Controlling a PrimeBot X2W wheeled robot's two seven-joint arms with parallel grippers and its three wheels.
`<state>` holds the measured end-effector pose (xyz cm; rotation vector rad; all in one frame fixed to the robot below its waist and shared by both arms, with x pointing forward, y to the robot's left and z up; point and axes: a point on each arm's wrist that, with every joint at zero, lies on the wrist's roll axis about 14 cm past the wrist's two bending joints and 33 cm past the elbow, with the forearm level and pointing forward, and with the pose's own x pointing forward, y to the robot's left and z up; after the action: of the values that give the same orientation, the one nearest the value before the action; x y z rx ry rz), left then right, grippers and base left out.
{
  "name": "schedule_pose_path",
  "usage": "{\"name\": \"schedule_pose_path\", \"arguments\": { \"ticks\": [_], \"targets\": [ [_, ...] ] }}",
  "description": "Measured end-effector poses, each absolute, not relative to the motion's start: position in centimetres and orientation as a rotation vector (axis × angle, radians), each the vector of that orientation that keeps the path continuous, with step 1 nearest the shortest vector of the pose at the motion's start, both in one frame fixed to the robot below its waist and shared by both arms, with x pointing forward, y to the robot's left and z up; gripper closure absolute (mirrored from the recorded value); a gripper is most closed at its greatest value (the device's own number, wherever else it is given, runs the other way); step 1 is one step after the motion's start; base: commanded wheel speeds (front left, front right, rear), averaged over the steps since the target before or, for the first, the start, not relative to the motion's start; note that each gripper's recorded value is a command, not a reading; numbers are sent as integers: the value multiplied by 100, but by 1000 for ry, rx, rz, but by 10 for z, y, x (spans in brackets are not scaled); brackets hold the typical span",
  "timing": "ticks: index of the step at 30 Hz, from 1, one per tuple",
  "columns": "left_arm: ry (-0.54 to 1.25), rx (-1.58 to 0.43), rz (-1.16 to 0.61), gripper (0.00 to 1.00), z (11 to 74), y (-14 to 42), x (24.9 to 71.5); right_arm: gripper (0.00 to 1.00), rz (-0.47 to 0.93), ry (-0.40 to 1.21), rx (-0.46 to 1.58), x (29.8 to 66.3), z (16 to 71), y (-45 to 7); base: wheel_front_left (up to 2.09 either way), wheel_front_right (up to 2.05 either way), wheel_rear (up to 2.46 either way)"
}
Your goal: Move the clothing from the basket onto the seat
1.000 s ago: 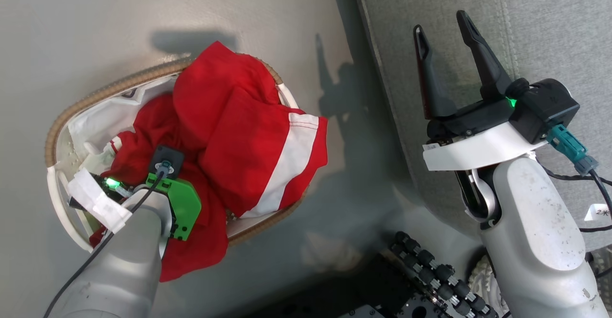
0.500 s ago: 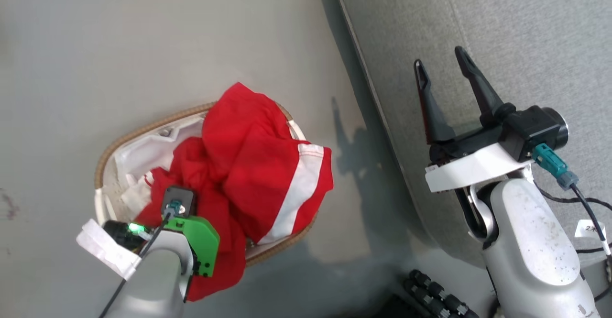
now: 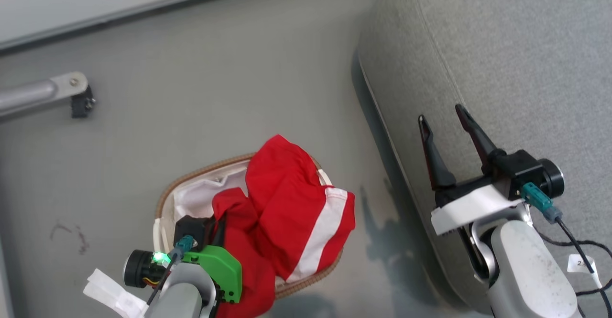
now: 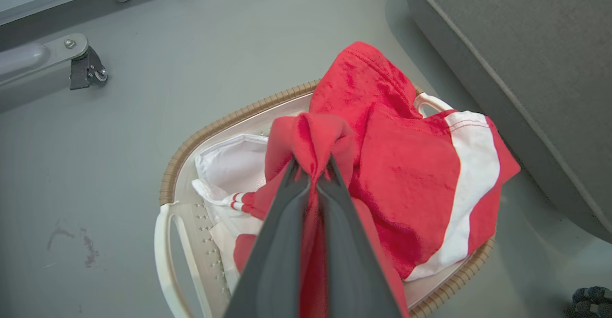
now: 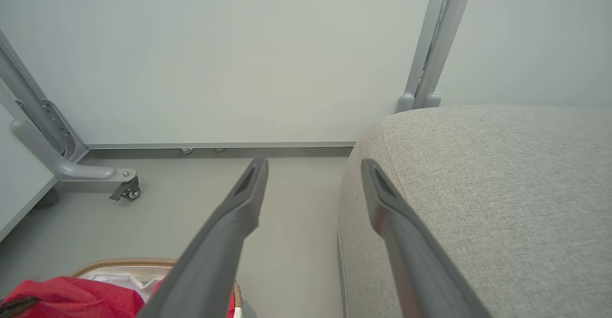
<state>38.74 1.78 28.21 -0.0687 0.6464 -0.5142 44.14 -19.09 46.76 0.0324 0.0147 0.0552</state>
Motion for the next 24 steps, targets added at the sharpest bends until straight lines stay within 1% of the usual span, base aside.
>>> {"name": "schedule_pose_path", "arguments": {
  "ticks": [9, 16, 24],
  "targets": [
    [392, -119, -467, 100, 367, 23, 402, 0, 115, -24, 49, 413, 488, -167, 0, 0, 0],
    [157, -164, -474, 100, 446, 18, 413, 0, 139, -52, 58, 391, 500, -158, 0, 0, 0],
    [-91, -206, -499, 100, 535, 12, 419, 0, 172, -73, 66, 375, 508, -145, 0, 0, 0]
  ]
}}
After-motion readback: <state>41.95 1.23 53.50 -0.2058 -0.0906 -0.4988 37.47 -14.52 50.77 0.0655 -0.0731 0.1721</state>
